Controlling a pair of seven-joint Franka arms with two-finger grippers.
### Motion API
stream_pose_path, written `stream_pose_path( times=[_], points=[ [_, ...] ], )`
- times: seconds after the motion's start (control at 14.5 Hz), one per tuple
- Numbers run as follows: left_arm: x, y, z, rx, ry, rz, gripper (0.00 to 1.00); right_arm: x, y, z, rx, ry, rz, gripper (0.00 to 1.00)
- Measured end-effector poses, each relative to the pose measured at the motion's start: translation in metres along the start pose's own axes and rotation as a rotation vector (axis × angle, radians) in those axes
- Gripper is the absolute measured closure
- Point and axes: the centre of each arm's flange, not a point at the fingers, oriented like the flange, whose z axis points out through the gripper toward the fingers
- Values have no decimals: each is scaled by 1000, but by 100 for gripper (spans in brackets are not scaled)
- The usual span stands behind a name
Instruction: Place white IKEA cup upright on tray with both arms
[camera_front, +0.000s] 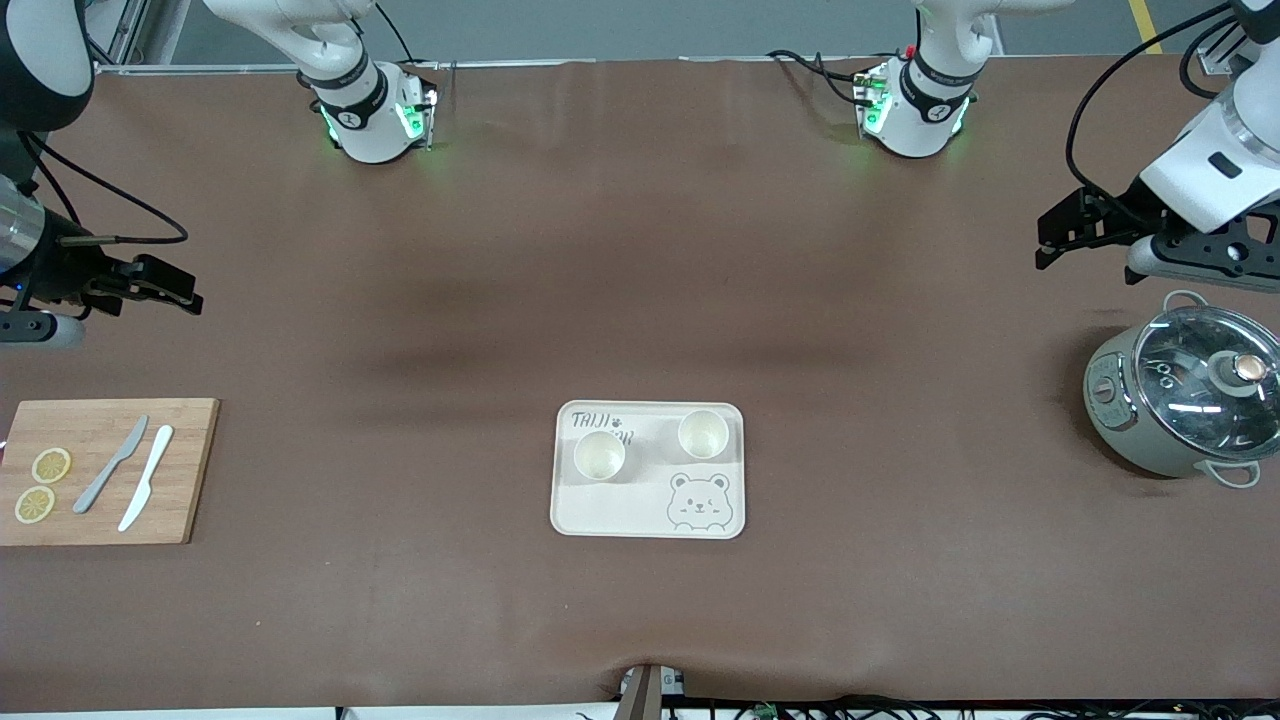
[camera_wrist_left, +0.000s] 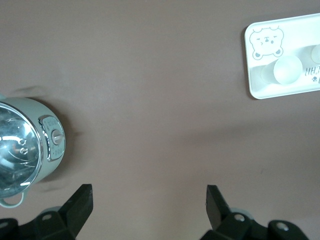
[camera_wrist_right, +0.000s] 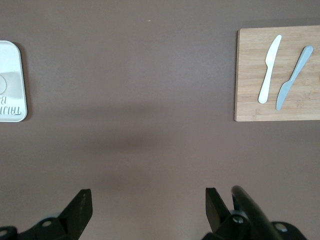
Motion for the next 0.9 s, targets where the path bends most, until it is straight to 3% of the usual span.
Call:
stream_pose_path(
  times=[0.35,0.9],
  points=[
    [-5,-1,-21,1,-10,-2,0,2,0,1,-16,11,-3,0],
    [3,-1,-3,2,-42,1,0,5,2,-5,-38,35,-6,0]
  ],
)
